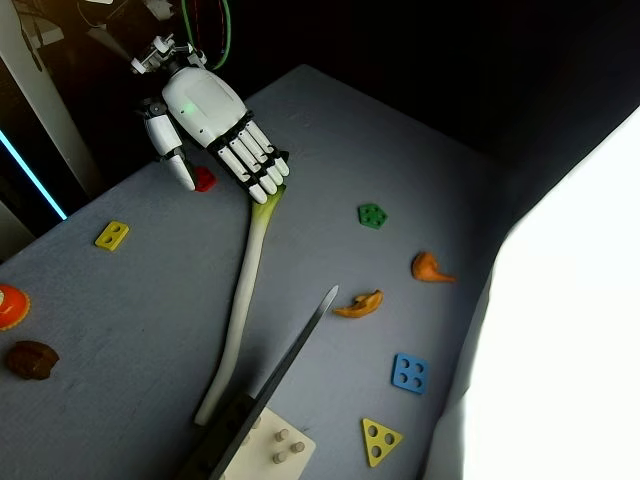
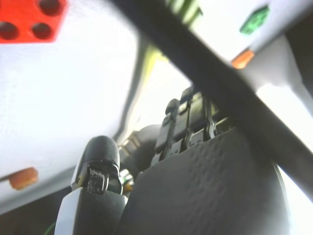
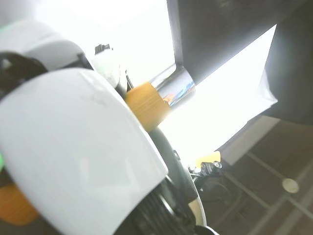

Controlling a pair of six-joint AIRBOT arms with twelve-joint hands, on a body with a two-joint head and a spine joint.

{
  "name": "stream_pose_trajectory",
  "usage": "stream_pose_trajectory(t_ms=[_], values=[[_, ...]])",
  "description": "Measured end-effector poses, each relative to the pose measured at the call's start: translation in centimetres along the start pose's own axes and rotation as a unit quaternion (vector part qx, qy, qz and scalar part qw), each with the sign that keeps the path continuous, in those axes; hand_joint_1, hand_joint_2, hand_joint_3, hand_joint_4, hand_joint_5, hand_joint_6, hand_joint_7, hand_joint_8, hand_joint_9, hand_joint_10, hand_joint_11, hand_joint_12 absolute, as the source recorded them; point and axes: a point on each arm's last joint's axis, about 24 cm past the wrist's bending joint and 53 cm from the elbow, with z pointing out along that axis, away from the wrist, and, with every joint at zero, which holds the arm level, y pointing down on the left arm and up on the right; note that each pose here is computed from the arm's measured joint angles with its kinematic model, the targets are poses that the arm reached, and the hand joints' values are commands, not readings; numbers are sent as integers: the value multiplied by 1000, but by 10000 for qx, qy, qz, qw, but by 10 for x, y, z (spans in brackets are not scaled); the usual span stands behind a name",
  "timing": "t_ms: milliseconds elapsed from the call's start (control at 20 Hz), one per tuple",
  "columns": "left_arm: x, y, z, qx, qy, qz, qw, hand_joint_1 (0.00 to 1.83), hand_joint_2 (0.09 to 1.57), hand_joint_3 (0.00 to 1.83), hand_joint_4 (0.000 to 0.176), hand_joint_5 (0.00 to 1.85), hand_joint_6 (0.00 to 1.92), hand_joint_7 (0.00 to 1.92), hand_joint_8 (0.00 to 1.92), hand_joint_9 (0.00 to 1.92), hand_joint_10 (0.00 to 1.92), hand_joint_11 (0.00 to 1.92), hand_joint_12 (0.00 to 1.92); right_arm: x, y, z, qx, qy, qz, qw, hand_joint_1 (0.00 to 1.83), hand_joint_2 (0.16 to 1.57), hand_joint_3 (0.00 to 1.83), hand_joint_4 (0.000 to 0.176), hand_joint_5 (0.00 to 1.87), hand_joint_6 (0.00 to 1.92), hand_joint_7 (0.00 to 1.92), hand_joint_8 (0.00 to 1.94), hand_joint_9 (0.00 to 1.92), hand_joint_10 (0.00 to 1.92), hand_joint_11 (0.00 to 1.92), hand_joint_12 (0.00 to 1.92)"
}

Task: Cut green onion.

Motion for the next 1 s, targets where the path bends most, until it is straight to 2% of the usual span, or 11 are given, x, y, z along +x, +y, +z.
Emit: stream_pose_trajectory(t_ms=[100, 200, 400, 500, 700, 750, 800, 900, 950, 1000], values=[[0, -1, 1, 6, -1, -3, 10000, 77, 1405, 0, 0, 0, 0, 0, 0, 0, 0, 0, 0, -4, 6, 0, -113, -98, -107, 9998, 1525, 917, 617, 176, 1520, 1921, 1632, 1941, 1715, 1921, 1763, 1921], [0, 3, 2, -57, 9, -11, 10000, 30, 1406, 0, 0, 0, 0, 0, 0, 0, 0, 0, 0, -10, 9, 0, -173, -217, -154, 9995, 1507, 959, 559, 176, 1497, 1921, 1610, 1941, 1693, 1921, 1745, 1921], [-1, 5, 4, -112, -4, -21, 9999, 3, 1403, 0, 0, 0, 0, 0, 0, 0, 0, 0, 0, -28, 5, 2, -52, -579, 33, 9983, 1500, 977, 549, 176, 1459, 1921, 1585, 1941, 1673, 1921, 1734, 1921], [0, 6, 4, -137, -8, -29, 9999, 41, 1401, 0, 0, 0, 0, 0, 0, 0, 0, 0, 0, -37, 11, 4, -116, -749, 80, 9971, 1502, 971, 501, 176, 1385, 1921, 1567, 1941, 1659, 1921, 1710, 1921], [4, 7, 6, -178, 44, -41, 9998, 53, 1396, 0, 0, 0, 0, 0, 0, 0, 0, 0, 0, -45, 19, 8, -180, -856, 175, 9960, 1525, 958, 466, 176, 1304, 1921, 1565, 1941, 1657, 1921, 1710, 1921], [5, 8, 6, -193, 51, -44, 9998, 103, 1381, 0, 0, 0, 0, 0, 0, 0, 0, 0, 0, -49, 22, 8, -202, -869, 213, 9958, 1515, 979, 457, 176, 1315, 1921, 1576, 1941, 1665, 1921, 1708, 1921], [6, 9, 7, -222, 55, -49, 9997, 72, 1386, 0, 0, 0, 0, 0, 0, 0, 0, 0, 0, -55, 27, 8, -242, -873, 266, 9955, 1537, 959, 456, 176, 1370, 1921, 1598, 1941, 1692, 1921, 1728, 1921], [7, 9, 8, -223, 79, -51, 9997, 96, 1386, 0, 0, 0, 0, 0, 0, 0, 0, 0, 0, -67, 37, 6, -331, -882, 340, 9950, 1513, 979, 476, 176, 1354, 1921, 1605, 1941, 1700, 1921, 1735, 1921], [7, 9, 9, -235, 57, -51, 9997, 29, 1390, 0, 0, 0, 0, 0, 0, 0, 0, 0, 0, -76, 45, 3, -364, -875, 382, 9948, 1520, 973, 492, 176, 1352, 1921, 1580, 1941, 1681, 1921, 1720, 1921], [8, 9, 9, -236, 64, -52, 9997, 39, 1390, 0, 0, 0, 0, 0, 0, 0, 0, 0, 0, -81, 55, 1, -384, -861, 277, 9952, 1514, 969, 498, 176, 1344, 1921, 1578, 1941, 1678, 1921, 1719, 1921]])
